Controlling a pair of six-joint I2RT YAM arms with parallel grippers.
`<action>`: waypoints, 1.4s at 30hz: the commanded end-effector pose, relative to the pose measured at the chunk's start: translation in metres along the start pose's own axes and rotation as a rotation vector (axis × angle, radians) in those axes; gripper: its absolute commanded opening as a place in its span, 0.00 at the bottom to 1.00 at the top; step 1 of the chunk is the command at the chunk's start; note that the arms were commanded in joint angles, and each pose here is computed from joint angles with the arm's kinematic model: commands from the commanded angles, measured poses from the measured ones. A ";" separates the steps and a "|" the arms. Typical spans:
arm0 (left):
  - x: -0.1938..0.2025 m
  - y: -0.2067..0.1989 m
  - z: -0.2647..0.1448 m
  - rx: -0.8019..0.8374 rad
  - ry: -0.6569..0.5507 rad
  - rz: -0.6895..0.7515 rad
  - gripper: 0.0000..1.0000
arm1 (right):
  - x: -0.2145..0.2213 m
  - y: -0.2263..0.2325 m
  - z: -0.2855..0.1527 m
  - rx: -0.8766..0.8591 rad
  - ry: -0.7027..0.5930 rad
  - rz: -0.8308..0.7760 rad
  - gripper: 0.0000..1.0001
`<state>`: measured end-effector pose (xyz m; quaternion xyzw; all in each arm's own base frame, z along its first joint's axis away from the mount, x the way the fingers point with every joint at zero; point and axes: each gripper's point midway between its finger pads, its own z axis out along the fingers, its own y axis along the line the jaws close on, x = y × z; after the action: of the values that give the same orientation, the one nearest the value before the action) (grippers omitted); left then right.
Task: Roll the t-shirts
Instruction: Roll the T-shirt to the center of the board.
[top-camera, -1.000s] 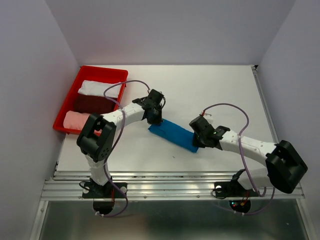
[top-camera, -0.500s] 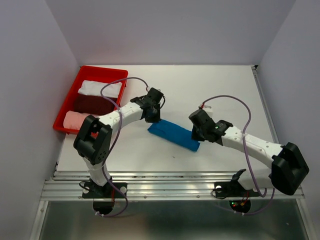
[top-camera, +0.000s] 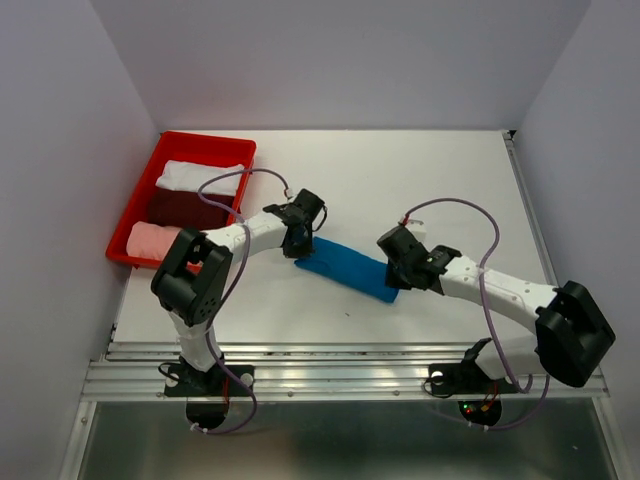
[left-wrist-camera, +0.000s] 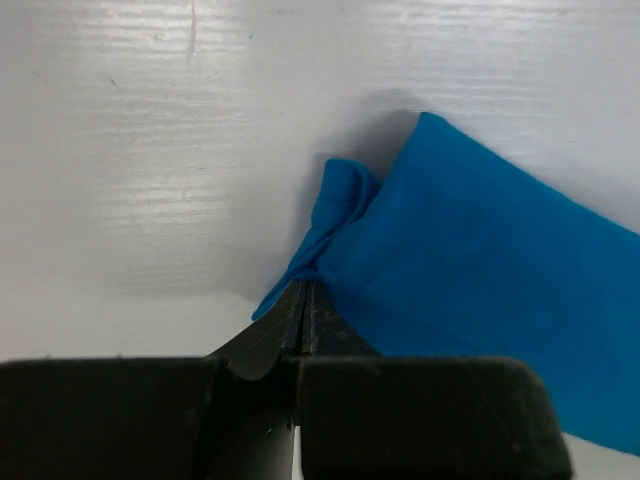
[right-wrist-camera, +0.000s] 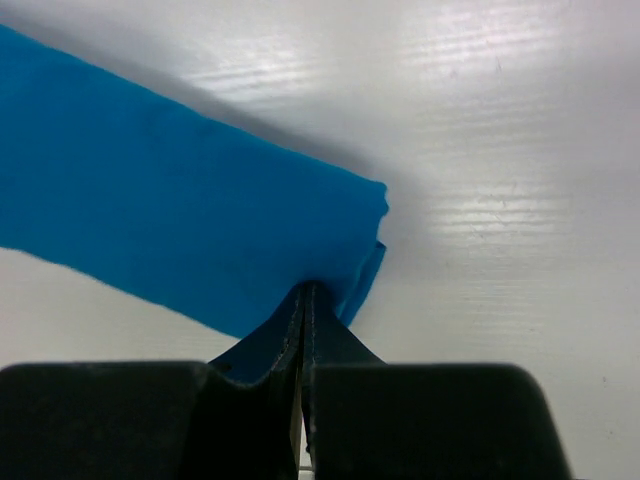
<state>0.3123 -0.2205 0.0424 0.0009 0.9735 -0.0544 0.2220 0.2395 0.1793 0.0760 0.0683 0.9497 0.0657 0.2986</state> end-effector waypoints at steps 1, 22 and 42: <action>0.016 0.011 0.025 -0.048 0.017 -0.027 0.02 | 0.027 -0.015 0.023 0.056 0.045 0.017 0.01; -0.063 0.023 -0.098 0.007 -0.230 -0.056 0.14 | -0.074 -0.006 -0.036 0.093 -0.244 -0.048 0.09; -0.159 0.098 -0.137 -0.052 -0.412 -0.209 0.36 | -0.066 0.008 -0.021 0.041 -0.213 -0.049 0.33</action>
<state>0.3906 -0.1351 0.2190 -0.1028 0.9040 -0.0770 0.4079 0.2782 0.1703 0.1227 0.0487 0.9228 0.0152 0.3818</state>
